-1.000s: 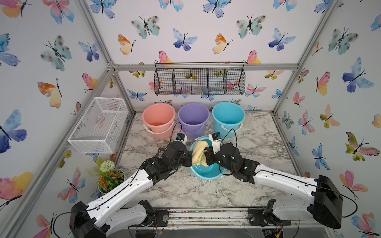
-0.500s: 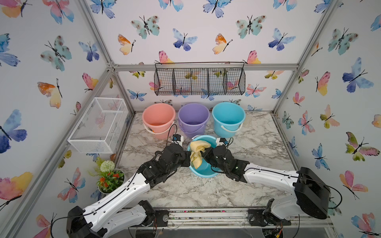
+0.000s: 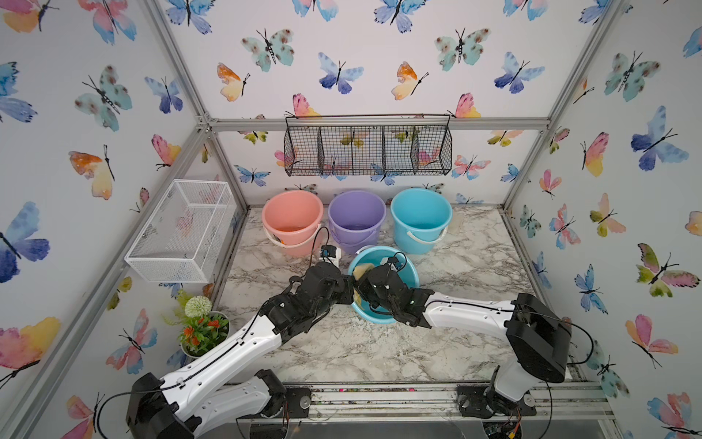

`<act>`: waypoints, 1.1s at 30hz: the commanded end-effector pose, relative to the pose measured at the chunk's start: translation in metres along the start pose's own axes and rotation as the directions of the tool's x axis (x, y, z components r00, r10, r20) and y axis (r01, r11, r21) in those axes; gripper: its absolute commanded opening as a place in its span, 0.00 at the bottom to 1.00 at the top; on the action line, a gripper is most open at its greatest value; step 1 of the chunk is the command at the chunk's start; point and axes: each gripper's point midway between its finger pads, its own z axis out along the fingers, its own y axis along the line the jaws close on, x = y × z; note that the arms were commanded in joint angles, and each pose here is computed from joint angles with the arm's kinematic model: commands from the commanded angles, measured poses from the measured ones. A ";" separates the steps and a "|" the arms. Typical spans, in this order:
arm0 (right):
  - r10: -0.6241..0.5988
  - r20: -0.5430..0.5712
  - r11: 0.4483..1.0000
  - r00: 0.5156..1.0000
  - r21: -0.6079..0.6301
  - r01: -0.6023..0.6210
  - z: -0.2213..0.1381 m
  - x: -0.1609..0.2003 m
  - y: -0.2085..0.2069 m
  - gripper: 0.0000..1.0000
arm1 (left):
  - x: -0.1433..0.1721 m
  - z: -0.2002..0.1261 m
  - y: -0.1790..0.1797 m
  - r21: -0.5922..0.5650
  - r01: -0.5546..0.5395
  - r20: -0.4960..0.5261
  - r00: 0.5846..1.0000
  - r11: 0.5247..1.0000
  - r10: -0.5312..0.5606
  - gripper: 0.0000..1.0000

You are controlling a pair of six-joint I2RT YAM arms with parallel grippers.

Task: Wipe the inside of the bucket with a cloth
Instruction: Wipe the dirt from the inside of the bucket.

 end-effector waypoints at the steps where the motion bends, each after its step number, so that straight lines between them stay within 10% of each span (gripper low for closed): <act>1: 0.011 -0.021 1.000 1.000 0.011 -0.011 0.007 0.011 -0.010 0.02 | -0.007 -0.001 -0.021 0.086 -0.007 0.004 1.000 0.996 0.006 0.00; 22: -0.100 -0.100 0.946 0.990 0.298 0.126 0.065 0.020 -0.098 0.02 | -0.005 -0.005 -0.024 0.102 -0.015 -0.010 1.000 0.995 0.016 0.00; 33: -0.316 -0.095 0.922 0.944 0.204 0.330 0.031 0.002 -0.043 0.02 | 0.001 0.002 -0.019 0.082 -0.008 -0.033 0.999 0.997 0.011 0.00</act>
